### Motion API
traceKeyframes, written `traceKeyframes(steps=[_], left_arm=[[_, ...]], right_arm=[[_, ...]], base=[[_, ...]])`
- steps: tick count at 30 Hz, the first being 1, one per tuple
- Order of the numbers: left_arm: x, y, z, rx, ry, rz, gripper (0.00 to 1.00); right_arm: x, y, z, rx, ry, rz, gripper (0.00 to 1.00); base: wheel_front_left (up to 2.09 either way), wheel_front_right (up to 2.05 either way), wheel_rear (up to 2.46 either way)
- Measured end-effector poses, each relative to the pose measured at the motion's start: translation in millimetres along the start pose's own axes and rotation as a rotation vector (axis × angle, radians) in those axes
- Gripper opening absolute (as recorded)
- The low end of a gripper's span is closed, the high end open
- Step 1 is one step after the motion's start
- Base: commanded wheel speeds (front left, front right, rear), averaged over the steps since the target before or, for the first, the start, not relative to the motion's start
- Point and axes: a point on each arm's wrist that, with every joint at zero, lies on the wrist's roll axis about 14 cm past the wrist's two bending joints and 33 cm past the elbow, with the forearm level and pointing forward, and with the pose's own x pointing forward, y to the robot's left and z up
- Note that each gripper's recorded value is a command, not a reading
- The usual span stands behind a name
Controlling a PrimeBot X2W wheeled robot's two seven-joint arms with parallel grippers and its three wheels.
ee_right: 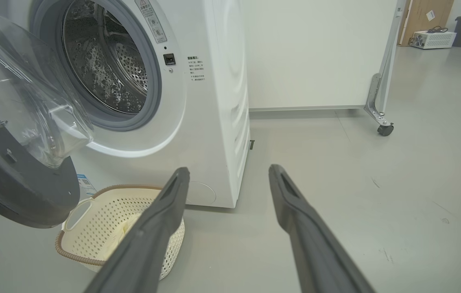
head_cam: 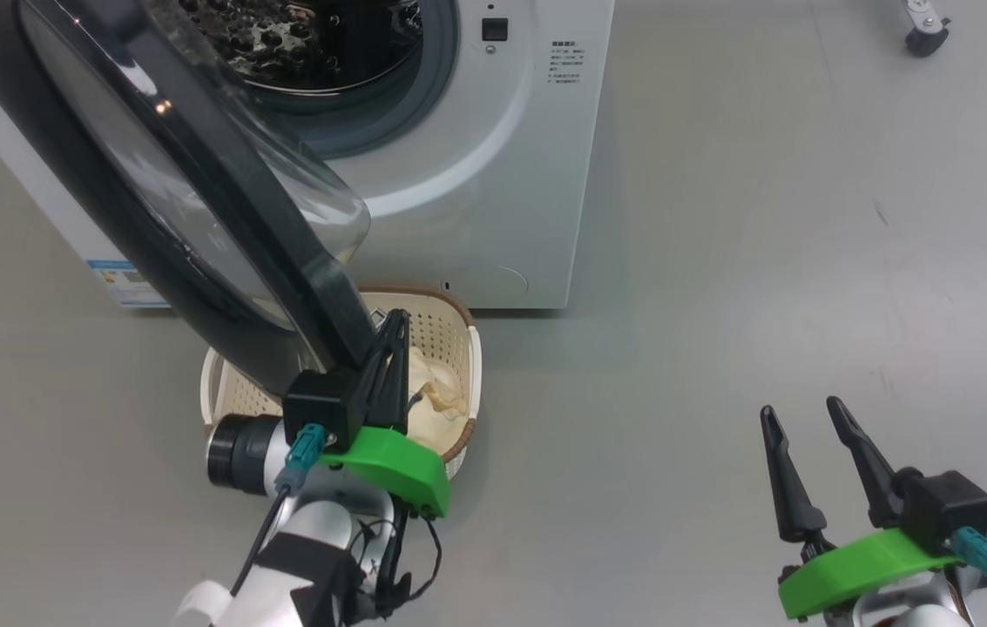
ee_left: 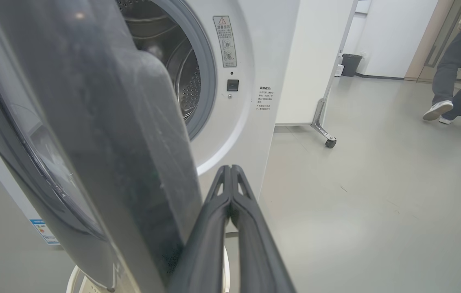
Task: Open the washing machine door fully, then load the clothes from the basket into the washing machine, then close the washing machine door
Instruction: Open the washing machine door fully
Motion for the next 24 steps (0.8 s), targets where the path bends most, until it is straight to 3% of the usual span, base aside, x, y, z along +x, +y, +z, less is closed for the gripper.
traceKeyframes(steps=[24], left_arm=[[-56.6, 51.2, 4.7, 0.03, -0.014, 0.197, 0.0]], right_arm=[[10.5, 24.4, 1.8, 0.003, -0.008, 0.082, 1.0]], base=[[0.0, 0.0, 0.0]])
